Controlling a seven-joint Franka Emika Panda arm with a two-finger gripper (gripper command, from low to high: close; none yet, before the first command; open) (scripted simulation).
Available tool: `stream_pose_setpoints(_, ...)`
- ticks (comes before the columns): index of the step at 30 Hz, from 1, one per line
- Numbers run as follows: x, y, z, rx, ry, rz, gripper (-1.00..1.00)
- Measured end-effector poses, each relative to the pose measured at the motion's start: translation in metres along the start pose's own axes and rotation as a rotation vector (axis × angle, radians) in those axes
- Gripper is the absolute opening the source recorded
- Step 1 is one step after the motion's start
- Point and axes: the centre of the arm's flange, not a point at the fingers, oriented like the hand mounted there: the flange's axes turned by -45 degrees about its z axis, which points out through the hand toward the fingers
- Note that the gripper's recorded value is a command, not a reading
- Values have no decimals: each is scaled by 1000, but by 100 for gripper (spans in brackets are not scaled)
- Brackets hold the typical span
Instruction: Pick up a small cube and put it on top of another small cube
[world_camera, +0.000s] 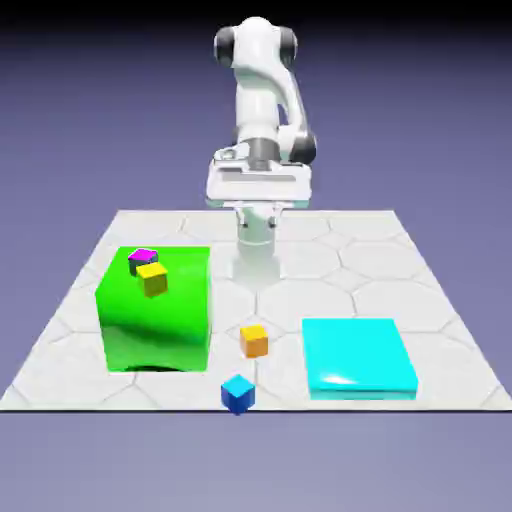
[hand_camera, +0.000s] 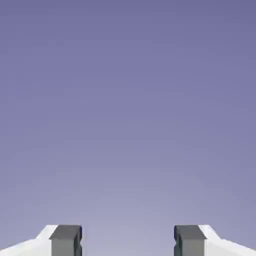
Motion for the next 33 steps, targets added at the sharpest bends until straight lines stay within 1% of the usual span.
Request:
stream_pose_setpoints(5, -36, -17, 47, 52, -169, -392, 0)
stream_pose_setpoints(11, -90, -36, 93, 162, -355, -874, 0)
stream_pose_setpoints(17, -151, -49, 127, 325, -521, -1360, 0)
stream_pose_setpoints(22, -206, -54, 145, 504, -643, -1762, 0)
stream_pose_setpoints(32, -248, -48, 195, 502, -642, -1761, 0)
stream_pose_setpoints(33, -251, -47, 197, 504, -643, -1762, -100)
